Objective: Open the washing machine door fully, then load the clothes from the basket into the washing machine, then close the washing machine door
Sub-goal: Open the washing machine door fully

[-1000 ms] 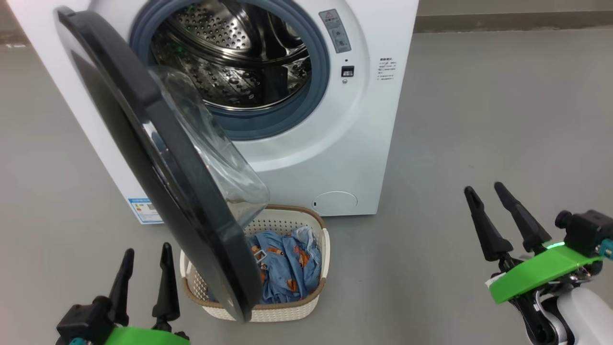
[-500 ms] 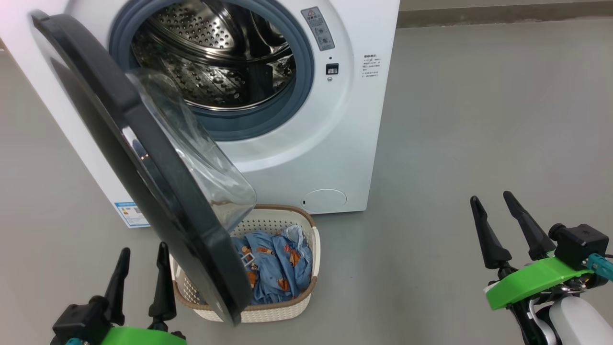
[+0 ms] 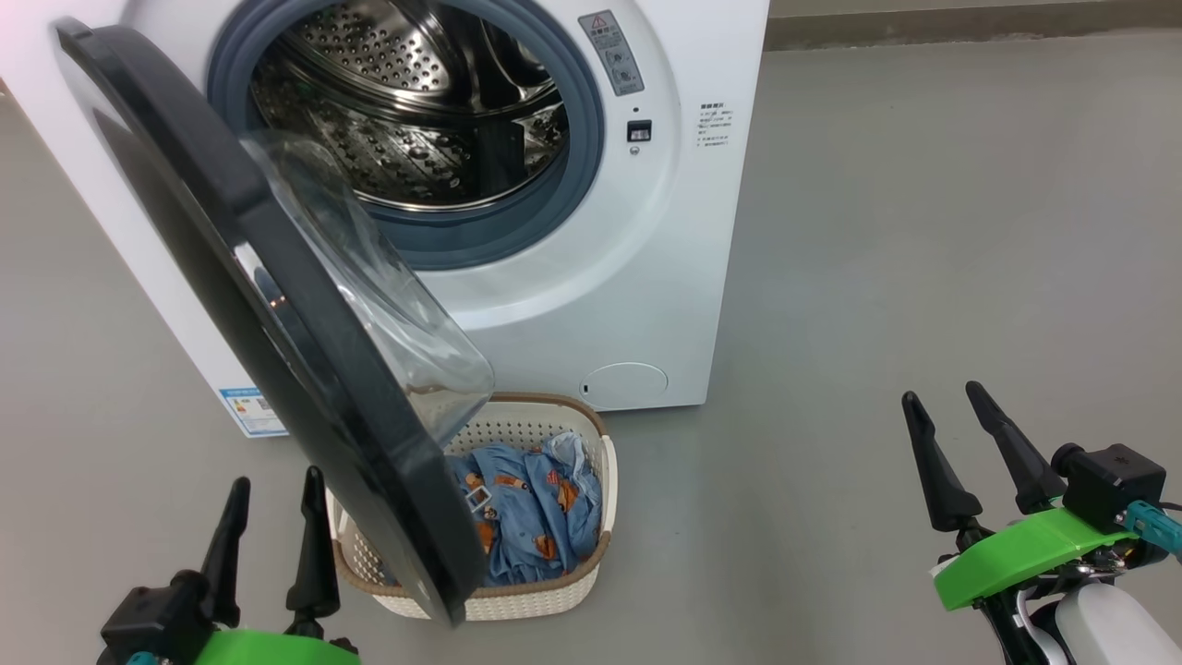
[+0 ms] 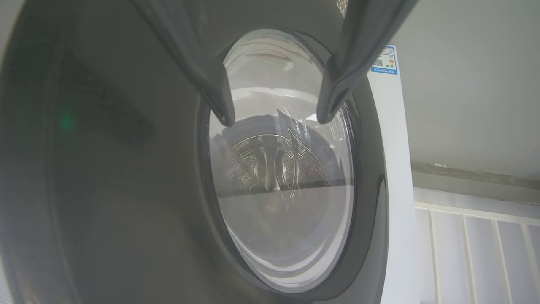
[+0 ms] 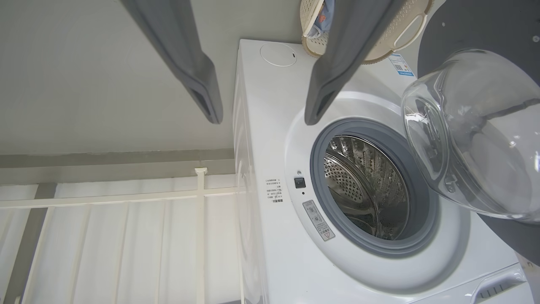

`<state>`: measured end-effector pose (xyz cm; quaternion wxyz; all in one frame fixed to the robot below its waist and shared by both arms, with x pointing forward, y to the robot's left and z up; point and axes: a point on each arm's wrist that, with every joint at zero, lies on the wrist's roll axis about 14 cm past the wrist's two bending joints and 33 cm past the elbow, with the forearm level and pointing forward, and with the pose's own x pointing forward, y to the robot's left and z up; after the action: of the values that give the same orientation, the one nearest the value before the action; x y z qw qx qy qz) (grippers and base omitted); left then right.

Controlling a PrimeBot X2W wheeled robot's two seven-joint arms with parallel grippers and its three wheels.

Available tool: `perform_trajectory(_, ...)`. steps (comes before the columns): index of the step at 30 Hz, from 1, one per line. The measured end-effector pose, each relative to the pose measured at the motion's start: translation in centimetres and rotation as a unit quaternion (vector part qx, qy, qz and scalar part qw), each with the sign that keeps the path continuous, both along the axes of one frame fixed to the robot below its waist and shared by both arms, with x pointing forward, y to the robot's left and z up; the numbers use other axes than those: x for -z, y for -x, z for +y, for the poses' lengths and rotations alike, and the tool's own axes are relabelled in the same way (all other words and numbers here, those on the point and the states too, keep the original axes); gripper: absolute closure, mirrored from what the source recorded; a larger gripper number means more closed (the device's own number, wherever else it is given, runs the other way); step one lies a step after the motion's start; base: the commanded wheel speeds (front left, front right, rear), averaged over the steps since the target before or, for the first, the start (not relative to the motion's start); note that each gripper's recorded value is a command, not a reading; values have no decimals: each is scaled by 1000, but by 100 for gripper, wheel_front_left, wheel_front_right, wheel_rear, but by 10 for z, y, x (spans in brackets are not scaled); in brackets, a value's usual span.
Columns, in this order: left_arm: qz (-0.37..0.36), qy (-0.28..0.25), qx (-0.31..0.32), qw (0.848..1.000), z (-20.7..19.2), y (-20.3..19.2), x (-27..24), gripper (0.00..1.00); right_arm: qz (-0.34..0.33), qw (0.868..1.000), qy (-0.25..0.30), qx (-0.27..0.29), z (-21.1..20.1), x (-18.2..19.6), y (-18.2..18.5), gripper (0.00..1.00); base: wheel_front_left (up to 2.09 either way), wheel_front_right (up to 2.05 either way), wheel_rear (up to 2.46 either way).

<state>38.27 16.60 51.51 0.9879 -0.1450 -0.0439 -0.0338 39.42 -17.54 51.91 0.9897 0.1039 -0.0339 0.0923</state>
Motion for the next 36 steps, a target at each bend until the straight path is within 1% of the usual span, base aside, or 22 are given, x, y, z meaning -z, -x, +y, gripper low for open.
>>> perform_trajectory(13, 5, 3, -1, 1000, 1, -1, 3, 0, 2, 1000, 2, 0, 1, 2, -1, 0, 0, 0, 0)
perform_trajectory(14, 6, 3, -1, 1000, 0, -1, 4, 7, 1, 1000, 2, 0, 0, 2, -2, 0, 0, 0, 0)
perform_trajectory(15, 6, 3, 0, 1000, 0, -1, 4, 19, 1, 1000, 2, 1, 0, 1, -2, 0, 0, 0, 0)
perform_trajectory(16, 7, 3, 0, 1000, 0, -1, 4, 50, 1, 1000, 4, 1, 0, 2, -2, 0, 0, 0, 0)
perform_trajectory(17, 7, 3, 0, 1000, 0, -1, 5, 65, 1, 1000, 6, 1, 0, 2, -2, 0, 0, 0, 0)
perform_trajectory(18, 8, 3, 0, 1000, 0, -1, 5, 100, 1, 1000, 7, 2, -1, 2, -2, 0, 0, 0, 0)
perform_trajectory(26, -2, 3, -1, 1000, 1, 0, -1, 100, -1, 1000, 4, 2, 1, 1, -4, 0, 0, 0, 0)
perform_trajectory(31, -43, -15, 3, 999, -1, -1, -27, 100, -2, 1000, -2, -1, 6, 0, -5, 0, 0, 0, 0)
perform_trajectory(36, -109, -28, 12, 994, -10, 3, -68, 100, -5, 1000, -3, -5, 9, -2, -5, 0, 0, 0, 0)
